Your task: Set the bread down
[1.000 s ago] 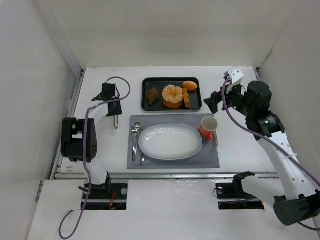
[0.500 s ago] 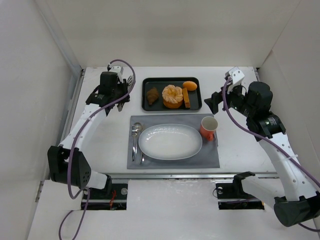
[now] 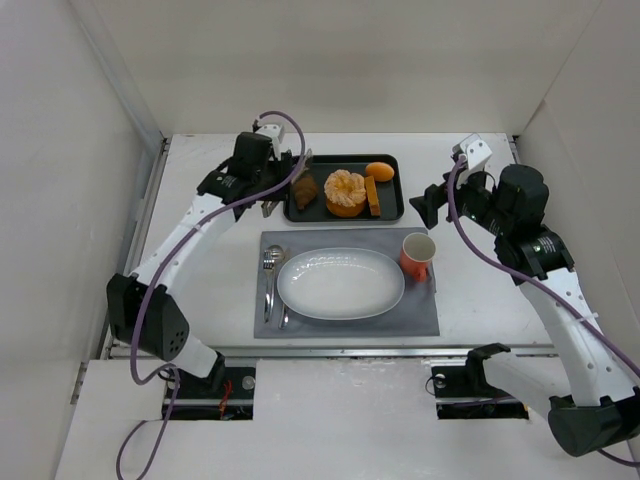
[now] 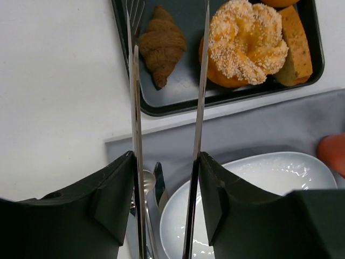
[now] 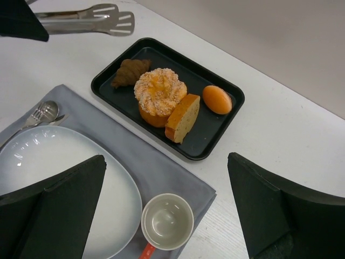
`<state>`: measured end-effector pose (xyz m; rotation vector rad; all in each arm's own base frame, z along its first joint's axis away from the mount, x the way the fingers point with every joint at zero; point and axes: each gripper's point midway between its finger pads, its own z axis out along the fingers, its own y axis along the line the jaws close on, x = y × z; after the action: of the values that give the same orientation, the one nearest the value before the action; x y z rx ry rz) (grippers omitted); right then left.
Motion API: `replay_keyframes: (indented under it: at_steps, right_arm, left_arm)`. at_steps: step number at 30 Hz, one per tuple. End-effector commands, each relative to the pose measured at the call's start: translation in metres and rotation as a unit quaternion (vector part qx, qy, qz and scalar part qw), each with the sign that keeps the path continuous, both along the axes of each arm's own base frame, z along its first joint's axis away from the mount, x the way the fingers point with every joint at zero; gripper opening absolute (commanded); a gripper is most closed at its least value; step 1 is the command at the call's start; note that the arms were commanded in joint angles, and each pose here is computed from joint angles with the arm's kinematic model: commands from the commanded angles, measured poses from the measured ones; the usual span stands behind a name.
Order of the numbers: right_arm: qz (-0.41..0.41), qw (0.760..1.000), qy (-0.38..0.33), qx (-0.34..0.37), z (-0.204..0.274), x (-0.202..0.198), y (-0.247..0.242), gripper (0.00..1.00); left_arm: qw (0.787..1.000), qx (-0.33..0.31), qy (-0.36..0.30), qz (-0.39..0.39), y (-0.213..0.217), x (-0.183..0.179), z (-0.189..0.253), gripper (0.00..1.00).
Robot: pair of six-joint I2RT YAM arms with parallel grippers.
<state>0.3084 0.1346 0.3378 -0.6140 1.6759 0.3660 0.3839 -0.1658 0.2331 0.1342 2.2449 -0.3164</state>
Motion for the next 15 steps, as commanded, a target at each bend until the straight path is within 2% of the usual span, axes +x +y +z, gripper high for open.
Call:
replay_keyframes:
  at_steps: [1, 15]
  right_arm:
    - [0.008, 0.999, -0.032, 0.005, 0.016, -0.002, 0.001, 1.0]
    - [0.008, 0.999, -0.032, 0.005, 0.016, -0.002, 0.001, 1.0]
  left_arm:
    - [1.0, 0.016, -0.01, 0.015, -0.003, 0.006, 0.01, 0.45]
    - [0.998, 0.058, 0.024, 0.017, -0.003, 0.008, -0.024, 0.5]
